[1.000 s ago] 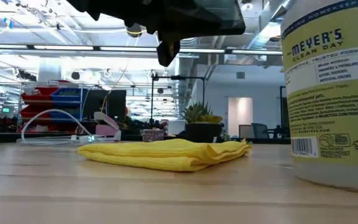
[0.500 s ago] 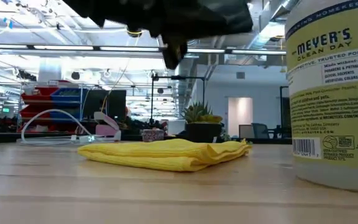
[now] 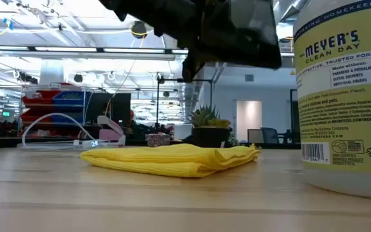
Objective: Apply microfiber cloth
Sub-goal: Spray the front of the cellphone
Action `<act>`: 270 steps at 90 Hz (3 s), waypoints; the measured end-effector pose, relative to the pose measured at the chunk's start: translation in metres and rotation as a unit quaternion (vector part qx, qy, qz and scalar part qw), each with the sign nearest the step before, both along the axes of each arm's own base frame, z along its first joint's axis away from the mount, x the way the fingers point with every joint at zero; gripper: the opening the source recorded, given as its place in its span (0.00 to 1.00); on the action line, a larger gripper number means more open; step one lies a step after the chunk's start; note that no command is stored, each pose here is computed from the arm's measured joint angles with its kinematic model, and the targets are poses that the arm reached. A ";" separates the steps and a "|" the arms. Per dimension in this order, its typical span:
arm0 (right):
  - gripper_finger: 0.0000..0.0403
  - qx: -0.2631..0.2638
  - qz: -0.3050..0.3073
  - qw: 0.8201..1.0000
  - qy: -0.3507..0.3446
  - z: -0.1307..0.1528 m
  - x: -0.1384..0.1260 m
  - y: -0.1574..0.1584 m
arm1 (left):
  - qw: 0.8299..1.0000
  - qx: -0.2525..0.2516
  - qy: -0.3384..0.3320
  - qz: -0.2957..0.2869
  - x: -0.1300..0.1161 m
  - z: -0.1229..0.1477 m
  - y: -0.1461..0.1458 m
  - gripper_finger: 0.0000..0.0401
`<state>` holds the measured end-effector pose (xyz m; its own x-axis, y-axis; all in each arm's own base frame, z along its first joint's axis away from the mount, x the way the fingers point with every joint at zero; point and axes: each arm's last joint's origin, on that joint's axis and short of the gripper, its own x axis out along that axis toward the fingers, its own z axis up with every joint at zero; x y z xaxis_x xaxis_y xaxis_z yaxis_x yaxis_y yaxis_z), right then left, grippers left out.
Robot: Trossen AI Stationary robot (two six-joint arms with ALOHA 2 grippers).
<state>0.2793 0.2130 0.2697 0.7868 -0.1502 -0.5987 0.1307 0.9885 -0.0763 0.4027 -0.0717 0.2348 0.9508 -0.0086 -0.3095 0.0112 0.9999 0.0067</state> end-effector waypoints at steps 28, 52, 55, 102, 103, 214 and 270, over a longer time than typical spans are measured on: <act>0.72 0.011 -0.002 1.000 0.004 0.000 0.001 -0.001 | 1.000 -0.016 -0.002 0.010 -0.002 0.001 -0.006 0.02; 0.72 0.018 -0.010 1.000 0.008 -0.001 0.000 -0.002 | 1.000 -0.015 -0.004 0.017 -0.002 0.002 -0.005 0.02; 0.72 0.019 -0.010 1.000 0.008 -0.001 0.000 -0.002 | 1.000 -0.015 -0.004 0.017 -0.002 0.002 -0.005 0.02; 0.52 0.030 -0.003 0.999 0.014 -0.001 0.000 -0.001 | 0.999 -0.008 0.001 0.032 -0.010 0.014 -0.003 0.02; 0.52 0.030 -0.003 0.999 0.014 -0.001 0.000 -0.001 | 0.999 -0.007 0.003 0.034 -0.011 0.015 -0.002 0.02; 0.58 0.006 -0.027 1.000 -0.013 -0.001 -0.008 0.007 | 0.953 -0.005 0.303 0.006 -0.061 -0.028 0.017 0.02; 0.59 0.036 -0.058 0.998 0.012 -0.005 -0.024 0.012 | 0.959 -0.010 0.282 0.005 -0.057 -0.026 0.016 0.02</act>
